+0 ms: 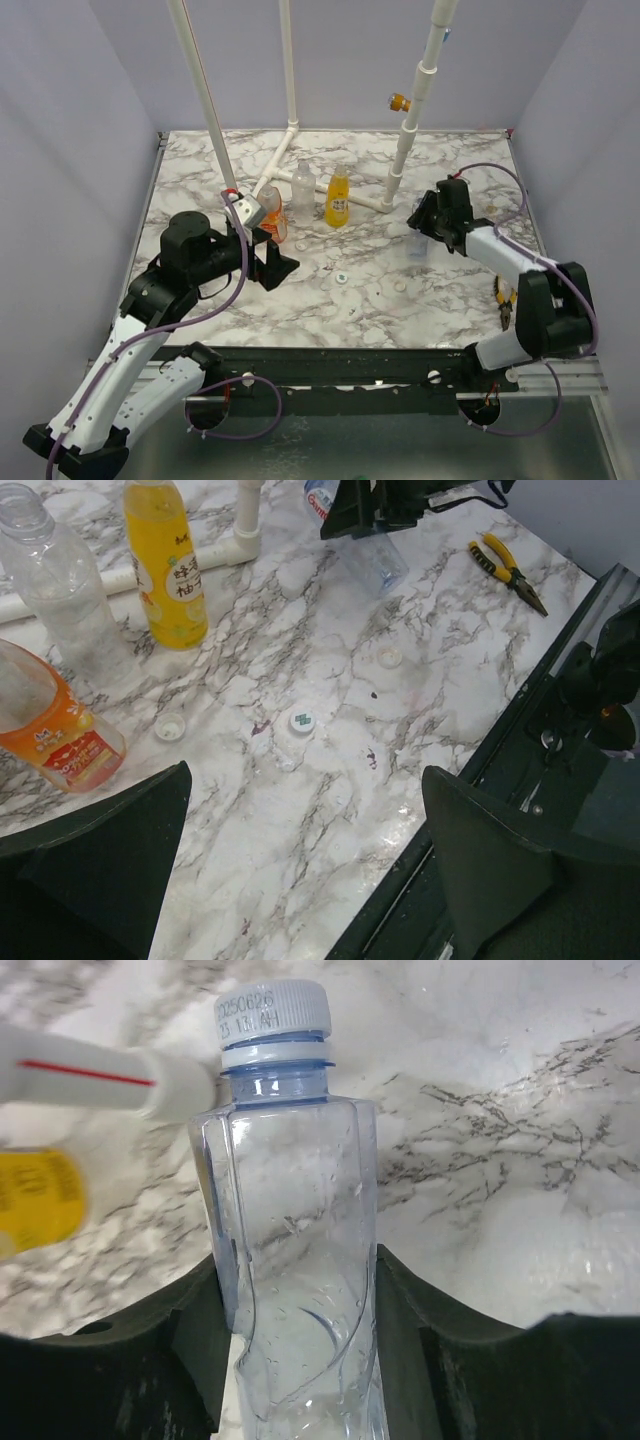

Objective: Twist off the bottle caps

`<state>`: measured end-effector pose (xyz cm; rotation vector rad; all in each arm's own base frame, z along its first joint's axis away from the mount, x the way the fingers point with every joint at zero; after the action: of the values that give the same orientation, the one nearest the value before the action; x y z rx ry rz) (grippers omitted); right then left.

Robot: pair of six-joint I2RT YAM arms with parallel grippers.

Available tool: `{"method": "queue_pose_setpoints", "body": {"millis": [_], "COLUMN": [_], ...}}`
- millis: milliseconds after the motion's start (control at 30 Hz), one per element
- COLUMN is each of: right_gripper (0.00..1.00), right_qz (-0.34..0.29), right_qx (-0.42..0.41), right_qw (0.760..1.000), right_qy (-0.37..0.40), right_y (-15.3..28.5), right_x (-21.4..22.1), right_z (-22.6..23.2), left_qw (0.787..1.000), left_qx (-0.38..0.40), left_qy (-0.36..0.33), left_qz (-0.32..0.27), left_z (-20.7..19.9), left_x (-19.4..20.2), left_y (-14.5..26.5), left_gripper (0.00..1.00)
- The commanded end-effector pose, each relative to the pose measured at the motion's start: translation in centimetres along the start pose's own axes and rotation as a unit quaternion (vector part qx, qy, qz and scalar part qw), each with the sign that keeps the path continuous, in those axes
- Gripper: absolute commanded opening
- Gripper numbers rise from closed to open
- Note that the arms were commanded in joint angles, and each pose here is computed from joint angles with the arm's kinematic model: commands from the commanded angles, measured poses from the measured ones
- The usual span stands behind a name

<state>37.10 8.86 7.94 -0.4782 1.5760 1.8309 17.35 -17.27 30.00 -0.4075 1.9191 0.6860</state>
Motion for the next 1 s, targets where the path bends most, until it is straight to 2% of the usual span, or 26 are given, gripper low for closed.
{"method": "queue_pose_setpoints", "body": {"millis": [0,200,367,500,700,967], "right_gripper": [0.41,0.41,0.41,0.41,0.46,0.48], "right_qz": [-0.104,-0.184,-0.248,-0.278,-0.315,-0.327], "right_qx": [-0.074,-0.143,-0.221,-0.285,-0.362,-0.416], "right_qw": [0.991,0.972,0.943,0.917,0.877,0.849], "right_qy": [-0.041,-0.024,-0.002,-0.001,0.0,0.008], "right_y": [5.0,11.1,16.5,20.6,25.5,28.0], "right_x": [-3.2,-3.6,-4.2,-5.3,-6.7,-6.9], "right_z": [2.3,7.7,13.8,18.5,24.9,29.3], "left_qw": [0.999,0.993,0.979,0.972,0.97,0.975], "left_qx": [0.029,0.046,0.116,0.164,0.177,0.158], "left_qy": [0.038,0.105,0.167,0.16,0.162,0.155], "left_qz": [0.017,0.019,0.029,0.047,0.04,0.008], "left_z": [-0.6,-1.3,-3.4,-4.4,-4.7,-4.4], "left_x": [0.6,0.0,-1.1,-0.8,-1.0,-2.6], "left_y": [-1.1,-2.4,-3.5,-4.0,-4.1,-4.0], "left_gripper": [0.99,0.99,0.99,0.99,0.99,0.99]}}
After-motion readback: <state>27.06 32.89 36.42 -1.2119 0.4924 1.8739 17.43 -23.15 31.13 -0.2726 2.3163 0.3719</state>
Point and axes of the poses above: each gripper's point midway between its finger pads, its own y axis back along the fingers, its own z axis along the line the jaws close on, x = y × z, the point moved 2 cm from there along y, back along the fingers, and after that the axes turned 9 degrees about y, right-handed, at the moved point
